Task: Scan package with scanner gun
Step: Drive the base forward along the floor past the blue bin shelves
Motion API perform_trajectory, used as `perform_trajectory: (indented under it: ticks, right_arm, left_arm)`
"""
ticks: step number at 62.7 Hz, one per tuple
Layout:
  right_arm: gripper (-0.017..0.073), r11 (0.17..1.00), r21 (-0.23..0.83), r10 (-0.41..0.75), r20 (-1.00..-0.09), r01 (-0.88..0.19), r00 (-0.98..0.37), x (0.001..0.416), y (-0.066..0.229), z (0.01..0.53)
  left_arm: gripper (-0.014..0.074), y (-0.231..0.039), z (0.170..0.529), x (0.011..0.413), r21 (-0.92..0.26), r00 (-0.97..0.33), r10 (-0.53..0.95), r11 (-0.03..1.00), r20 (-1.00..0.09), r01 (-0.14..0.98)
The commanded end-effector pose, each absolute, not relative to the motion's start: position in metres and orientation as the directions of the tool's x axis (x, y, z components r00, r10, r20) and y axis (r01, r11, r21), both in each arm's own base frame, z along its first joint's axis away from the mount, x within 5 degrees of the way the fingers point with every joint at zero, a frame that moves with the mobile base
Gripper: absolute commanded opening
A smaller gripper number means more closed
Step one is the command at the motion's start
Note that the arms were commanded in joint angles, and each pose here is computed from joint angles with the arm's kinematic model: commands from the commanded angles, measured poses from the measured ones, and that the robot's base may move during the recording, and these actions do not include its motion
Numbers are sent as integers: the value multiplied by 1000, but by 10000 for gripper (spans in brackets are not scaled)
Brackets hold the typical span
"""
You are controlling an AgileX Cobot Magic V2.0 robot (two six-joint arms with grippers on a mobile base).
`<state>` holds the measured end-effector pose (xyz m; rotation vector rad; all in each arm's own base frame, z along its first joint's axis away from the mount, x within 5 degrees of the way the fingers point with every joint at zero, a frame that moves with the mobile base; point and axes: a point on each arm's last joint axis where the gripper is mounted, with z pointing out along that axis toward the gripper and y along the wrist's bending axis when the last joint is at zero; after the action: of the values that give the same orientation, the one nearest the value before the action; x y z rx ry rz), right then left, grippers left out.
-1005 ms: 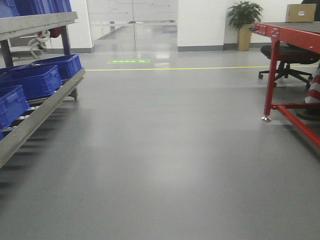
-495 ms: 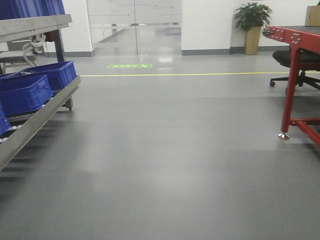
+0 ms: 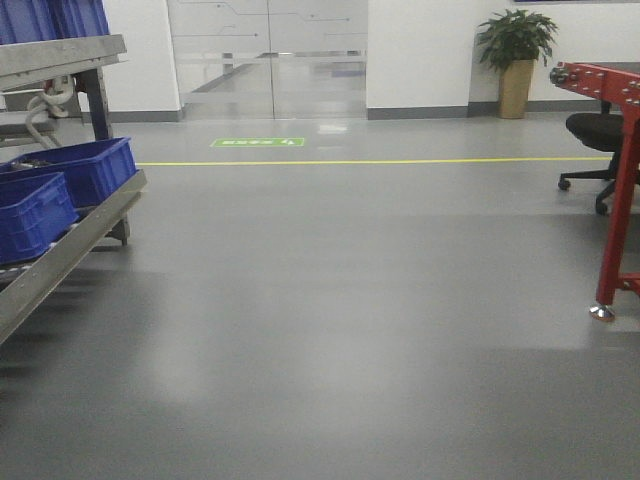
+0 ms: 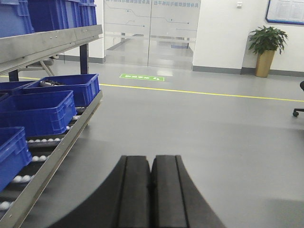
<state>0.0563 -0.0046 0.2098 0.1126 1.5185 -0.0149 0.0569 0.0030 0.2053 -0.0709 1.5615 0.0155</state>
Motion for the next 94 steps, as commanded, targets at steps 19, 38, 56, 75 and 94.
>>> perform_trajectory:
  ticks: [19, 38, 56, 75, 94]
  right_arm:
    - [-168, 995, 67, 61, -995, 79, 73, 56, -5, 211]
    - [-168, 995, 67, 61, -995, 79, 73, 56, -5, 211]
    - [-168, 995, 67, 61, -995, 79, 73, 56, -5, 211]
    - [-168, 995, 67, 61, -995, 79, 73, 56, -5, 211]
    - [-168, 995, 67, 61, -995, 79, 73, 56, -5, 211]
  left_arm:
    - [-94, 3, 208, 56, -35, 32, -33, 998, -999, -56]
    - [-94, 3, 208, 56, -35, 32, -33, 998, -999, -56]
    - [-94, 3, 208, 56, -35, 32, -33, 998, -999, -53]
    - [-94, 3, 208, 56, -35, 32, -33, 998, -999, -53]
    - [-94, 3, 208, 56, -35, 32, -33, 998, -999, -53]
